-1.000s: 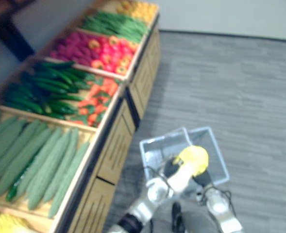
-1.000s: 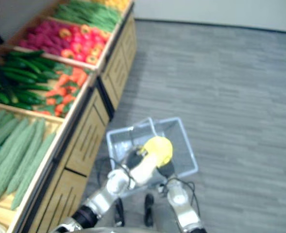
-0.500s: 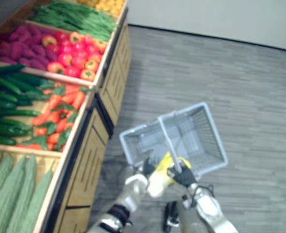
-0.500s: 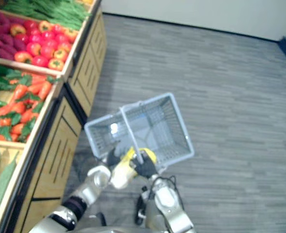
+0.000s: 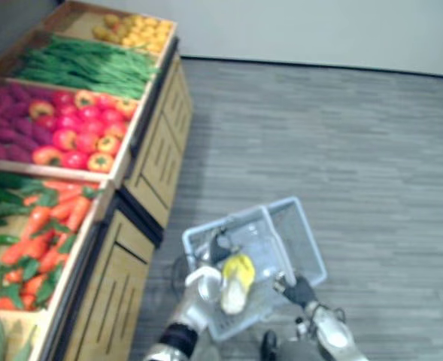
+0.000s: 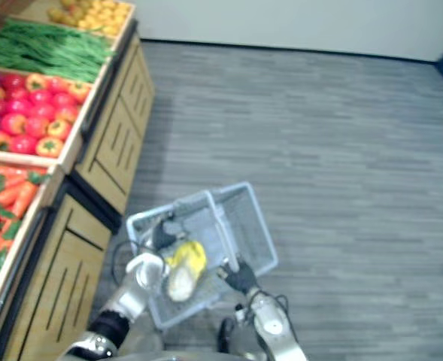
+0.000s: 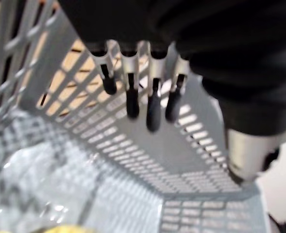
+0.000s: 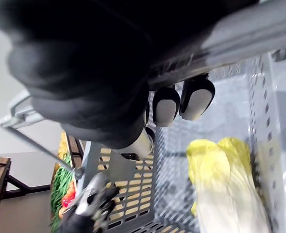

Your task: Pick vegetable in the basket

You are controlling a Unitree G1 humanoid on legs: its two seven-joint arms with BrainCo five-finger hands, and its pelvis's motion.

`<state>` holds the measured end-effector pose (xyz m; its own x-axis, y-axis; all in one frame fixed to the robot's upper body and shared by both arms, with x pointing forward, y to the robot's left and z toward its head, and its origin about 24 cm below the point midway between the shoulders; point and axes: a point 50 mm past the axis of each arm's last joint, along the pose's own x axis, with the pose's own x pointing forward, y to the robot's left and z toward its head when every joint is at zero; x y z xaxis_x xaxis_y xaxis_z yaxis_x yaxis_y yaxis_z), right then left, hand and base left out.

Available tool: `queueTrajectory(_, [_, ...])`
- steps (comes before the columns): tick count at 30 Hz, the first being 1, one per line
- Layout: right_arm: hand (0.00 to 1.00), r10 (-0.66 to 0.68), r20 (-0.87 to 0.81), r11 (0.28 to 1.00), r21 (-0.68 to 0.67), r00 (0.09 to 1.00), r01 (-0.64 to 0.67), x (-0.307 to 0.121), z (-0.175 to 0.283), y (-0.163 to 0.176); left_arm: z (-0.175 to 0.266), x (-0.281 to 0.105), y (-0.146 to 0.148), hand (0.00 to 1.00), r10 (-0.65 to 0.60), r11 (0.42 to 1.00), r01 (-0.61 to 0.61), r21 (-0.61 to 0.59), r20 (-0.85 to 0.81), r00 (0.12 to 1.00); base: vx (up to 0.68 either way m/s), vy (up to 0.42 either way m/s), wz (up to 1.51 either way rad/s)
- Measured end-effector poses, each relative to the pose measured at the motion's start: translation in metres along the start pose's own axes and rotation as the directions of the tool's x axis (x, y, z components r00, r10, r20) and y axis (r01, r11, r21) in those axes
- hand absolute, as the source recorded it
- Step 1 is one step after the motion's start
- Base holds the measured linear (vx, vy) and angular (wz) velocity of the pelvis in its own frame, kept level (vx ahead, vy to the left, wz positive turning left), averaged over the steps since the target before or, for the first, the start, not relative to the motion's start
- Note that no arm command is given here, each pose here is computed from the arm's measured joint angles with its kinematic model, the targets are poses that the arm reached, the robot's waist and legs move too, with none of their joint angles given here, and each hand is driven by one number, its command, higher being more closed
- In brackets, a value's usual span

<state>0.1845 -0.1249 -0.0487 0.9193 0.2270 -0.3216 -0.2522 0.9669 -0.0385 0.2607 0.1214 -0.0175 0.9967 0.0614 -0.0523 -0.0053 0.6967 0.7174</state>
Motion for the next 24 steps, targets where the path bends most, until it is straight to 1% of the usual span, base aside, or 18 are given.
queueTrajectory(1, [1.00, -0.022, -0.014, 1.000, -0.007, 1.000, 0.022, 0.000, -0.003, -0.005, 0.005, -0.001, 0.000, 0.00, 0.010, 1.000, -0.009, -0.020, 0.020, 1.000, 0.37, 0.159, 0.56])
queueTrajectory(2, [1.00, -0.086, -0.039, 0.996, -0.035, 0.996, 0.085, 0.001, -0.008, -0.018, 0.014, -0.002, 0.000, 0.00, 0.025, 0.998, -0.022, -0.056, 0.045, 0.999, 0.40, 0.215, 1.03])
queueTrajectory(3, [1.00, -0.160, -0.078, 0.987, -0.029, 0.984, 0.159, 0.004, -0.016, -0.030, 0.020, 0.000, 0.006, 0.00, 0.064, 0.995, -0.059, -0.077, 0.058, 0.996, 0.41, 0.226, 1.23])
queueTrajectory(4, [1.00, -0.202, -0.099, 0.979, -0.027, 0.974, 0.200, 0.004, -0.020, -0.038, 0.022, 0.002, 0.010, 0.00, 0.096, 0.992, -0.090, -0.089, 0.061, 0.994, 0.47, 0.282, 1.36])
queueTrajectory(5, [1.00, -0.284, -0.140, 0.959, -0.028, 0.949, 0.282, 0.001, -0.026, -0.055, 0.022, 0.002, 0.022, 0.00, 0.160, 0.983, -0.153, -0.106, 0.059, 0.985, 0.36, 0.218, 1.22])
queueTrajectory(6, [1.00, -0.343, -0.193, 0.939, -0.039, 0.919, 0.342, -0.004, -0.036, -0.068, 0.018, 0.000, 0.031, 0.00, 0.201, 0.974, -0.195, -0.116, 0.042, 0.979, 0.43, 0.256, 1.07])
queueTrajectory(8, [1.00, -0.403, -0.273, 0.913, -0.056, 0.873, 0.404, -0.012, -0.051, -0.079, 0.003, -0.008, 0.040, 0.00, 0.231, 0.966, -0.229, -0.116, -0.004, 0.973, 0.43, 0.223, 0.99])
queueTrajectory(10, [1.00, -0.462, -0.362, 0.882, -0.086, 0.810, 0.464, -0.024, -0.069, -0.091, -0.009, -0.021, 0.046, 0.00, 0.229, 0.962, -0.231, -0.147, -0.036, 0.973, 0.44, 0.114, 1.07])
queueTrajectory(12, [1.00, -0.521, -0.442, 0.840, -0.114, 0.730, 0.530, -0.038, -0.084, -0.105, -0.016, -0.034, 0.048, 0.00, 0.207, 0.949, -0.214, -0.231, -0.055, 0.977, 0.37, -0.011, 1.06])
queueTrajectory(14, [1.00, -0.584, -0.469, 0.783, -0.112, 0.662, 0.612, -0.048, -0.089, -0.118, -0.023, -0.043, 0.042, 0.00, 0.153, 0.936, -0.170, -0.307, -0.080, 0.985, 0.30, -0.040, 1.05])
queueTrajectory(16, [1.00, -0.653, -0.513, 0.699, -0.126, 0.557, 0.704, -0.069, -0.098, -0.138, -0.026, -0.049, 0.036, 0.00, 0.096, 0.907, -0.126, -0.402, -0.096, 0.991, 0.30, -0.132, 1.68])
queueTrajectory(17, [1.00, -0.668, -0.533, 0.666, -0.118, 0.519, 0.736, -0.077, -0.102, -0.143, -0.026, -0.050, 0.036, 0.00, 0.083, 0.897, -0.116, -0.427, -0.094, 0.992, 0.34, -0.233, 1.99])
queueTrajectory(19, [1.00, -0.687, -0.573, 0.617, -0.134, 0.447, 0.776, -0.093, -0.111, -0.151, -0.029, -0.050, 0.034, 0.00, 0.071, 0.889, -0.109, -0.445, -0.101, 0.992, 0.24, -0.292, 1.86])
queueTrajectory(20, [1.00, -0.687, -0.585, 0.607, -0.136, 0.431, 0.783, -0.097, -0.114, -0.151, -0.029, -0.049, 0.035, 0.00, 0.072, 0.890, -0.109, -0.443, -0.100, 0.992, 0.24, -0.475, 1.89])
queueTrajectory(21, [1.00, -0.685, -0.613, 0.577, -0.125, 0.394, 0.807, -0.104, -0.120, -0.151, -0.030, -0.046, 0.036, 0.00, 0.070, 0.896, -0.105, -0.432, -0.095, 0.993, 0.15, -0.346, 1.47])
queueTrajectory(23, [1.00, -0.670, -0.650, 0.555, -0.118, 0.358, 0.824, -0.113, -0.128, -0.146, -0.038, -0.046, 0.038, 0.00, 0.066, 0.906, -0.107, -0.410, -0.113, 0.991, 0.19, -0.526, 1.54])
queueTrajectory(24, [1.00, -0.654, -0.671, 0.547, -0.102, 0.348, 0.831, -0.116, -0.133, -0.138, -0.044, -0.047, 0.044, 0.00, 0.079, 0.913, -0.122, -0.390, -0.123, 0.989, 0.22, -0.699, 1.27])
